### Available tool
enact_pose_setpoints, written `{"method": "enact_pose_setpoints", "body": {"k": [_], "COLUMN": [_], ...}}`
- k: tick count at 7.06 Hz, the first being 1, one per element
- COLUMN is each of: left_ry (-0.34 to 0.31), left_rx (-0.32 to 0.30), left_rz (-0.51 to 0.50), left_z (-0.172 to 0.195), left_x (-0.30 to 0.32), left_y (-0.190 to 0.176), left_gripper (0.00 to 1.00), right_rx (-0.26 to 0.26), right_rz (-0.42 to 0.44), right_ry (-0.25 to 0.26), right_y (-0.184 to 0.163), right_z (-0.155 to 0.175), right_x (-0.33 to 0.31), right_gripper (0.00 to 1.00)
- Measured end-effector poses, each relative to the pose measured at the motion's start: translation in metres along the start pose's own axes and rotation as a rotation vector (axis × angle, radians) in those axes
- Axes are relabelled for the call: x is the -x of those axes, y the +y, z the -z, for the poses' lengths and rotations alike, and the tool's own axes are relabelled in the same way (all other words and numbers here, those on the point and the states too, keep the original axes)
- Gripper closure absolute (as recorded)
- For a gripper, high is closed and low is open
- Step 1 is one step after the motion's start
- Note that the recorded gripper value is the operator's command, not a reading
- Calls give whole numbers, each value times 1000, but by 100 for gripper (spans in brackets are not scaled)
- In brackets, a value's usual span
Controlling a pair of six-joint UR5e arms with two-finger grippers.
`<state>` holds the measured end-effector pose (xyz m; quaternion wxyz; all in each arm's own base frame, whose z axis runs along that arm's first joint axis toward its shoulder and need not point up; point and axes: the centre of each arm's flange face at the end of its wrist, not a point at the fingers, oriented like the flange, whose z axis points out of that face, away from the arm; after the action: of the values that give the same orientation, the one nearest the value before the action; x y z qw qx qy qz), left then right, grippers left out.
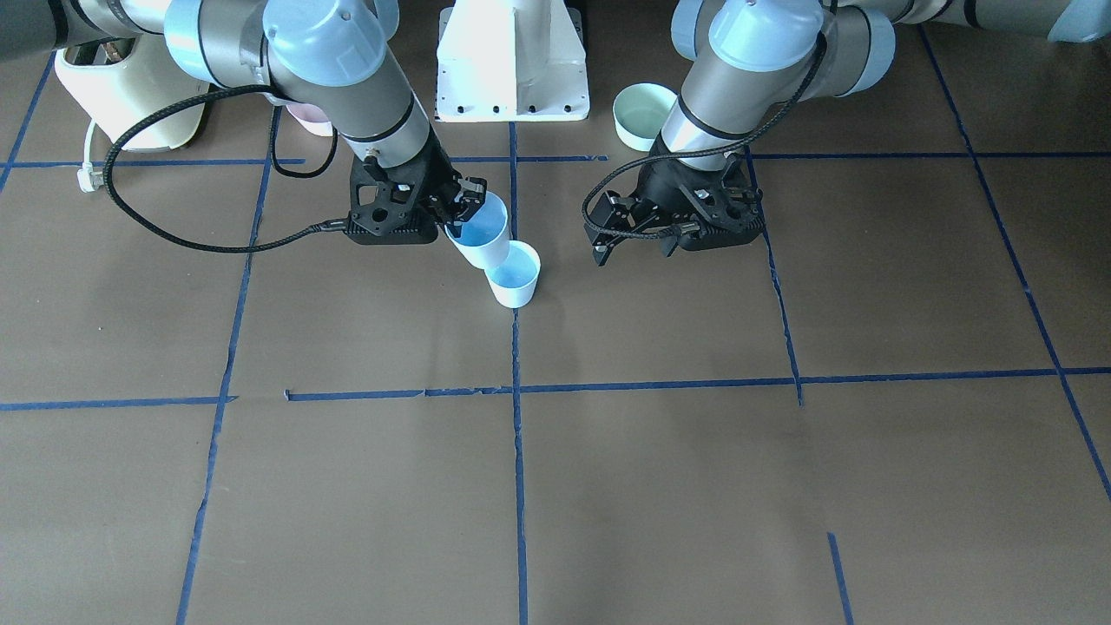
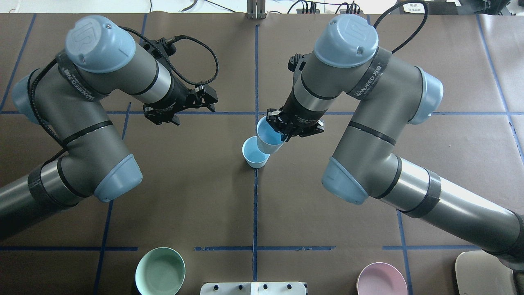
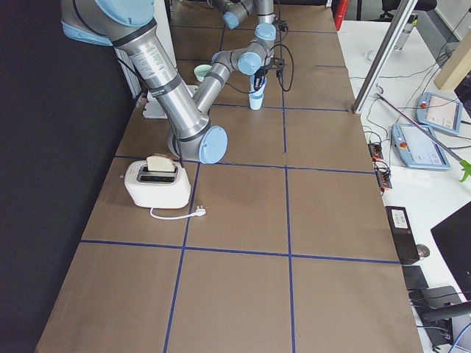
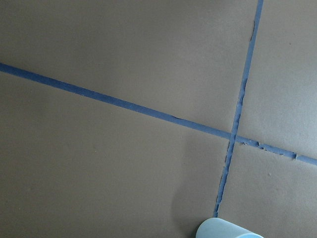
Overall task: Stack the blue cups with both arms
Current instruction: 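Carry the held blue cup over the center cup with the right gripper, then lower the blue cup into the center cup and open the right gripper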
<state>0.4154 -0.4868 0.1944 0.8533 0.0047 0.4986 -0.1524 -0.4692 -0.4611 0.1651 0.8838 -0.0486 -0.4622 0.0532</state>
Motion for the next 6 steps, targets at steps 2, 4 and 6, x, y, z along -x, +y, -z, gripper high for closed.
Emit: {"method": "enact_pose_setpoints", "body": {"k": [2,4,6], "left_ry": [-1,-2,-2], "left_rx": [-5,-6,-5], "left_rz": [4,5,6], "left_z": [1,1,1], "left_x": [2,2,2], "left_y": [-3,-3,-3], "left_gripper": [0,0,0], "right_rx": [5,-2,-14], "right_rz": [-15,-36,-41], "right_ry": [13,13,19], "right_y": [8,13,16], "right_z": [-12,-15,-20], "right_x": [5,11,14], "right_gripper": [100,100,97]}}
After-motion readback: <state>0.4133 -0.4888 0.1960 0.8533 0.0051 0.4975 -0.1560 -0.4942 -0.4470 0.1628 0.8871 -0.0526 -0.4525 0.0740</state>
